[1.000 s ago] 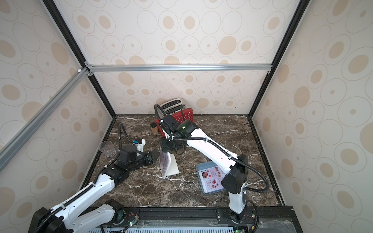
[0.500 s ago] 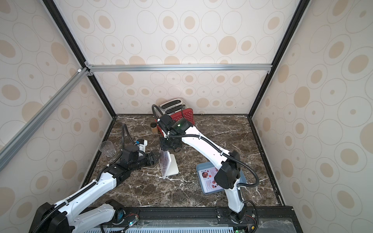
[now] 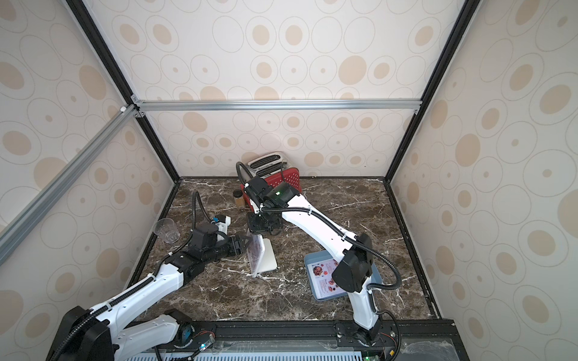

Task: Replace the menus in the menu holders
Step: Take out the menu from the menu holder.

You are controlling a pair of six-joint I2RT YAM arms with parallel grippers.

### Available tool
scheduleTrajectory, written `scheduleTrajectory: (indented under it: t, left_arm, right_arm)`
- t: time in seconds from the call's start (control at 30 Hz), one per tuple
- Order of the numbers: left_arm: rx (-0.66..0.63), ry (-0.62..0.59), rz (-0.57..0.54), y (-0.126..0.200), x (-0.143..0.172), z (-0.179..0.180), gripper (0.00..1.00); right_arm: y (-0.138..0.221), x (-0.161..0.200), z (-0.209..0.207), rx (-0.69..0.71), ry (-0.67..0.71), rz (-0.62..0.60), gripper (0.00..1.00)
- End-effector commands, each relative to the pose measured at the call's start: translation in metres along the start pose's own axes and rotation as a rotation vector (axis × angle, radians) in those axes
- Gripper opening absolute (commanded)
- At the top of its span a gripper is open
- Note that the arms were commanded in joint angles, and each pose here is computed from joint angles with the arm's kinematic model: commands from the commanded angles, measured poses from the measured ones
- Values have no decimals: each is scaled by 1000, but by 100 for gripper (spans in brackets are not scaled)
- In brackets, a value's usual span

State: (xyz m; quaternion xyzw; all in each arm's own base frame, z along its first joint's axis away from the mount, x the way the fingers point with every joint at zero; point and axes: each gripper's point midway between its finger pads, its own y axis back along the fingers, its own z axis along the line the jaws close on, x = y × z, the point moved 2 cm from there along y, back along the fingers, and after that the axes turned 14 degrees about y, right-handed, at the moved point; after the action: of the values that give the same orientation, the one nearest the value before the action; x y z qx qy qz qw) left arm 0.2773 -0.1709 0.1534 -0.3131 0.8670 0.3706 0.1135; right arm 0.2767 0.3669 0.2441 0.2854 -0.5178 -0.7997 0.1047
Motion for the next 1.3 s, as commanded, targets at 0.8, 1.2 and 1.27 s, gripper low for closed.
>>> scheduleTrajectory:
  t: [0.8, 1.2, 1.27]
  left_arm:
    - [47, -21, -11, -6, -10, -20, 70]
    - [49, -27, -9, -6, -9, -21, 70]
    - [48, -27, -9, -6, -9, -21, 70]
  right_arm:
    - [35, 0, 5, -75, -55, -43, 12]
    - [27, 4, -8, -11, -55, -26, 25]
    - [29, 3, -8, -10, -46, -32, 28]
